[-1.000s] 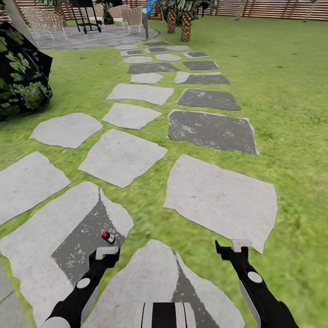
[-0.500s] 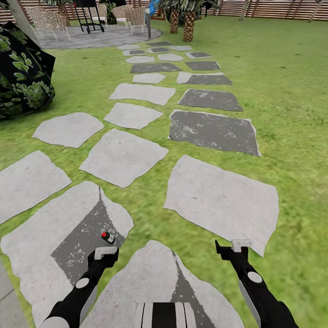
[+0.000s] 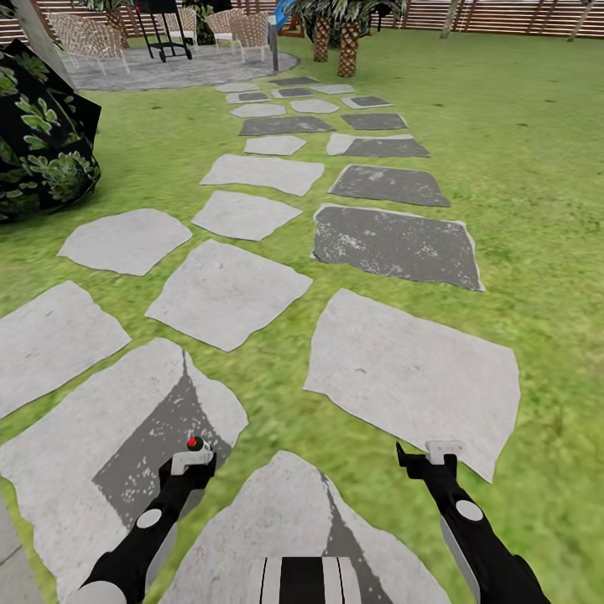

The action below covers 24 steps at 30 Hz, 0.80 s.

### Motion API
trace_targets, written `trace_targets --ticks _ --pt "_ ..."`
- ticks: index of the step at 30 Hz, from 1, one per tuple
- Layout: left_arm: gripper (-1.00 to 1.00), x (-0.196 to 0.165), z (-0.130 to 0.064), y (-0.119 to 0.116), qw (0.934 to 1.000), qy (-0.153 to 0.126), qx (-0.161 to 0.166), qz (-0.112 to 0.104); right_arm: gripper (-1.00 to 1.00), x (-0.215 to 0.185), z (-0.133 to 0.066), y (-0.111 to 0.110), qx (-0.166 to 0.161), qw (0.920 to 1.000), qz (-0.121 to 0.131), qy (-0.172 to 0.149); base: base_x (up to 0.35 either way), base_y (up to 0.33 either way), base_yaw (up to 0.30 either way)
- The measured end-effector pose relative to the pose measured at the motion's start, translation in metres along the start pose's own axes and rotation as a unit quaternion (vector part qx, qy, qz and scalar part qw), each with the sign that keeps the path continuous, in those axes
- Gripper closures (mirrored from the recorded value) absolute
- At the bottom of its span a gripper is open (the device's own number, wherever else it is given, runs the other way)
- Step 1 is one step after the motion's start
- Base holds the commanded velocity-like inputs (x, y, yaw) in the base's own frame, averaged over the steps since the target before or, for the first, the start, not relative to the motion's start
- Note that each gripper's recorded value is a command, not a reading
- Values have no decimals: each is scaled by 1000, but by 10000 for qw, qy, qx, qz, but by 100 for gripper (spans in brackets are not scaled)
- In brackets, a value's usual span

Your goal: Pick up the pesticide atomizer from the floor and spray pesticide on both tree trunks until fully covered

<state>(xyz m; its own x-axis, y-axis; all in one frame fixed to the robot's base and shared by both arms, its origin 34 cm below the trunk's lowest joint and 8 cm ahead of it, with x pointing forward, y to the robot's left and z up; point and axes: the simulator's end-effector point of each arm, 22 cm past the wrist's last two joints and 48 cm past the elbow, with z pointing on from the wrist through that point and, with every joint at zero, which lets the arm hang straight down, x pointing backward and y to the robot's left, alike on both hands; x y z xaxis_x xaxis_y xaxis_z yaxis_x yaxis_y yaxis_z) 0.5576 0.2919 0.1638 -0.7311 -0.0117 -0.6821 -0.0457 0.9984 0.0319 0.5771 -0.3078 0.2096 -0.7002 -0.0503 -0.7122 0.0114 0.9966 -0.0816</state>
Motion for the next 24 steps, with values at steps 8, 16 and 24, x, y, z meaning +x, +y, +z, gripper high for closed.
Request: trace_targets --ticks 8,16,24 --pt "-100 -5 0 11 9998 -96 -123 -122 -100 0 0 0 -1 10000 -1 0 0 0 0" --pt "-100 6 3 13 9998 -14 -143 -128 -100 11 3 1 -7 9999 -4 100 0 0 0" --pt "-100 17 5 12 9998 81 -142 -118 -100 21 5 1 2 9998 -8 180 0 0 0"
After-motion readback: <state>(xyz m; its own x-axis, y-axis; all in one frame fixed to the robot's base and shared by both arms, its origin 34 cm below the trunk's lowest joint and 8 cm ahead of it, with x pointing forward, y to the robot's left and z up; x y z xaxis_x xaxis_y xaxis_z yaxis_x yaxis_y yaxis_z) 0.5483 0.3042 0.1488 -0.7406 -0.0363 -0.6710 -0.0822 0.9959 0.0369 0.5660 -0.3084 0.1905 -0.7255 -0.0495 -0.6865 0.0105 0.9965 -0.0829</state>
